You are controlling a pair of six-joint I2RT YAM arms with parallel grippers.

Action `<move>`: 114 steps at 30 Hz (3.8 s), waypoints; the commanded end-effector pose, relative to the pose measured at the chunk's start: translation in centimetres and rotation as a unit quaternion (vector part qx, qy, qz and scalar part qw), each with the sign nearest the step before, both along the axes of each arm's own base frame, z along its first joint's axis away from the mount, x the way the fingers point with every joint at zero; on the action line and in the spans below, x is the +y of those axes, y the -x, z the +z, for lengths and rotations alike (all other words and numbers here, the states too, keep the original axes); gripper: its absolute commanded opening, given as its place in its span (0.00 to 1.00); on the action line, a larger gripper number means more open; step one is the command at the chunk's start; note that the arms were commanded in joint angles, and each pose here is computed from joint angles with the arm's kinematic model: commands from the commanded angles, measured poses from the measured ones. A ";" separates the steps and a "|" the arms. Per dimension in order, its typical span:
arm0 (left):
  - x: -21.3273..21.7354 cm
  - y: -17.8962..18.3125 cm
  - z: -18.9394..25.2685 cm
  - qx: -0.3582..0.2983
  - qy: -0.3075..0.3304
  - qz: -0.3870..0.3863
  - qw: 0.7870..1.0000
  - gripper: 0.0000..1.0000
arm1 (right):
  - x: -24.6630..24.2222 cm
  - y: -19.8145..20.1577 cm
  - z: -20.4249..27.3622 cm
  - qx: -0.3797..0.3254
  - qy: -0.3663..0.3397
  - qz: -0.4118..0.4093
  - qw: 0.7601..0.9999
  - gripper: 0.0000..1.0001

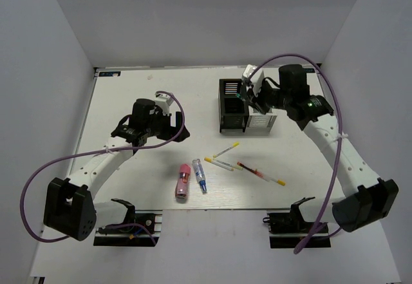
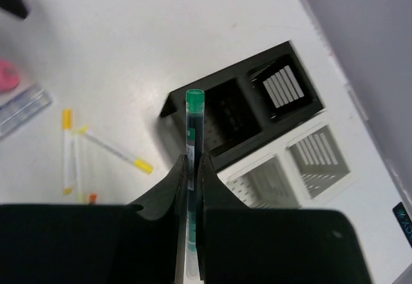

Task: Sort the stationery into containers
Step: Place the stationery into the container, then grab a piece of stationery with the left arm

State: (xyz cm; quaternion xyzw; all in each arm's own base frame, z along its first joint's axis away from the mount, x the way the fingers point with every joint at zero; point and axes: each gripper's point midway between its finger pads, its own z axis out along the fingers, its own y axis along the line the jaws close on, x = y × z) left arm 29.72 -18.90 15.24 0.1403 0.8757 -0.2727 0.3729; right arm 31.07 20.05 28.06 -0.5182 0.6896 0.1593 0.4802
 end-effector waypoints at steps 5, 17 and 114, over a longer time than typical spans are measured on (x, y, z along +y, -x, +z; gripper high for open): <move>0.0 -0.2 0.7 -0.015 0.005 -0.002 1.000 1.00 | 1.0 -8.5 3.4 -0.085 -0.067 -0.034 0.994 0.00; 0.0 0.0 -0.2 -0.001 -0.001 -0.008 1.000 1.00 | -1.0 -18.6 2.8 -0.100 -0.121 0.014 0.988 0.00; -26.4 10.3 -12.5 -0.062 -0.223 -0.584 0.778 0.03 | -13.0 5.9 -3.4 0.035 -0.228 0.035 0.973 0.32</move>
